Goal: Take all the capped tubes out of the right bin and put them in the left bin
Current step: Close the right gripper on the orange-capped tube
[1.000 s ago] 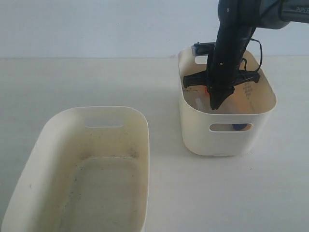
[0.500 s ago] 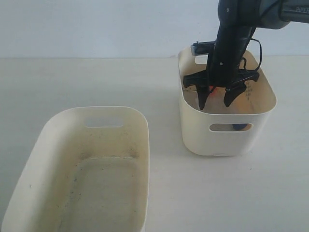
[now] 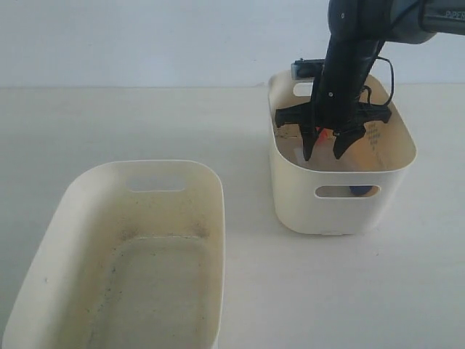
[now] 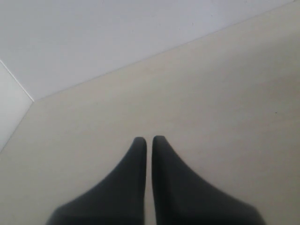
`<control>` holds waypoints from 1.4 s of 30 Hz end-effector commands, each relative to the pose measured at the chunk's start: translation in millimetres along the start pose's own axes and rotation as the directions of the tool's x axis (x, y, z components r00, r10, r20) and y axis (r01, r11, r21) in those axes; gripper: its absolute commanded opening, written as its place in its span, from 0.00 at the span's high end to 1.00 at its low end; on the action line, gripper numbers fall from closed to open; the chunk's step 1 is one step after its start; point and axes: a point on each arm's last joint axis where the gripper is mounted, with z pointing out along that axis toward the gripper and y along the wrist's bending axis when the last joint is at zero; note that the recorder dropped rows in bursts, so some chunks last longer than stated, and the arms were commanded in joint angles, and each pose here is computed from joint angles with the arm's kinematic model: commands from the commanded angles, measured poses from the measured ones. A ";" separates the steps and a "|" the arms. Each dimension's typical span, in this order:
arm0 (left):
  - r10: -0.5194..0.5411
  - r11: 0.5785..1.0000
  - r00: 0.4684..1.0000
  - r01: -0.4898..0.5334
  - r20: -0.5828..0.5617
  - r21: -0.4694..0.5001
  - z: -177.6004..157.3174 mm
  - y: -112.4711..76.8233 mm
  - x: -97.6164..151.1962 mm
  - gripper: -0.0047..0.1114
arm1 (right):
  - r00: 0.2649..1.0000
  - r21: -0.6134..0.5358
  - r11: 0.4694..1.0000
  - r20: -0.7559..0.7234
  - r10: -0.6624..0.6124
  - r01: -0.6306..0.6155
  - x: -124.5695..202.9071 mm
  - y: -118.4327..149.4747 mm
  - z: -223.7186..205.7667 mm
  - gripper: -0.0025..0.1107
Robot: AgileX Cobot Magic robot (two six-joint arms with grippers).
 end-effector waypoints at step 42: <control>-0.011 1.000 1.000 0.011 0.006 0.005 -0.3 0.1 -1.3 0.92 | 0.998 0.165 0.984 0.022 0.058 -0.061 -5.0 -14.8 16.1 0.54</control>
